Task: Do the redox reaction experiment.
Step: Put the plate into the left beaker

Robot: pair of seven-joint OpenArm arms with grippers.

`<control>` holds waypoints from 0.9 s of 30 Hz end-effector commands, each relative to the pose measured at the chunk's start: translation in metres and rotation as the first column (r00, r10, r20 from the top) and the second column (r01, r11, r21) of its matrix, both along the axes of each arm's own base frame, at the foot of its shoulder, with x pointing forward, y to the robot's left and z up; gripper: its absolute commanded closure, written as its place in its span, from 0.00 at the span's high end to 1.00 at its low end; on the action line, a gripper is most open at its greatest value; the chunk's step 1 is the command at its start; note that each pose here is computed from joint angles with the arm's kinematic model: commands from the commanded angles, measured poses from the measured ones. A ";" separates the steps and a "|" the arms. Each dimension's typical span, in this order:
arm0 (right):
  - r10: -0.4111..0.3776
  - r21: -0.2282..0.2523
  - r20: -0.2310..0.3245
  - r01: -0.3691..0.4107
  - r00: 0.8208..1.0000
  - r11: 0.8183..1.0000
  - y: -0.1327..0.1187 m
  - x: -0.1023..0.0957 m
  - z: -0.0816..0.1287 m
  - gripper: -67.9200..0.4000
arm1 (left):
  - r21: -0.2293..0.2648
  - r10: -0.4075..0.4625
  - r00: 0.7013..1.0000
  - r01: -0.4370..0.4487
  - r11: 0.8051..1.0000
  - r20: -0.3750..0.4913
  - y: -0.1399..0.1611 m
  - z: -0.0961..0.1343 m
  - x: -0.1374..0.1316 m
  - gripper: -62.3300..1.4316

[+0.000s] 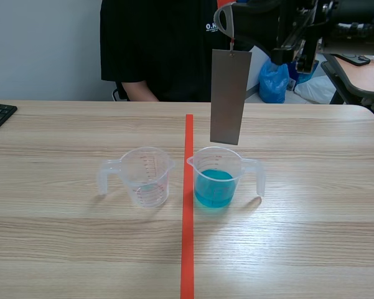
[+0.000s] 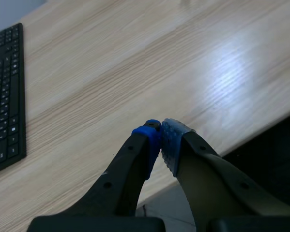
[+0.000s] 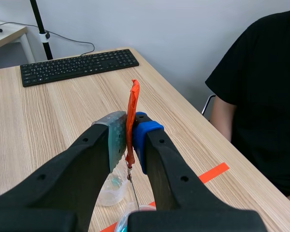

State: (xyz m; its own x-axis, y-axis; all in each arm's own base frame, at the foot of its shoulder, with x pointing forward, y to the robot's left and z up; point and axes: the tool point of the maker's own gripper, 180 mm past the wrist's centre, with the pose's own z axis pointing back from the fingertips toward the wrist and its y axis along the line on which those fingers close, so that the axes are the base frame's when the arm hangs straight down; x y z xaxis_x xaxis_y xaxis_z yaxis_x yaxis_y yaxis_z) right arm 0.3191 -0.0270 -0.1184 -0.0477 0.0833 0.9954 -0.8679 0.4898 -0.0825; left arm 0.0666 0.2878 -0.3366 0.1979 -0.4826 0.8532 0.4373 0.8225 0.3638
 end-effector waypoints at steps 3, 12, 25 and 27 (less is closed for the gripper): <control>0.003 0.027 0.060 -0.005 0.998 1.000 0.000 0.002 0.020 0.03 | 0.033 -0.025 0.999 0.024 0.999 0.033 -0.012 0.004 -0.020 0.08; -0.001 0.044 0.068 -0.002 0.998 0.999 0.008 0.003 0.020 0.03 | 0.041 -0.128 0.991 0.129 0.991 -0.022 -0.045 0.003 -0.061 0.08; 0.063 0.063 0.113 -0.071 0.992 0.995 0.043 -0.001 0.032 0.03 | 0.046 -0.159 0.987 0.160 0.986 -0.038 -0.049 0.001 -0.063 0.08; 0.067 0.065 0.115 -0.074 0.991 0.995 0.049 -0.001 0.032 0.03 | 0.047 -0.158 0.987 0.160 0.986 -0.039 -0.049 0.001 -0.064 0.08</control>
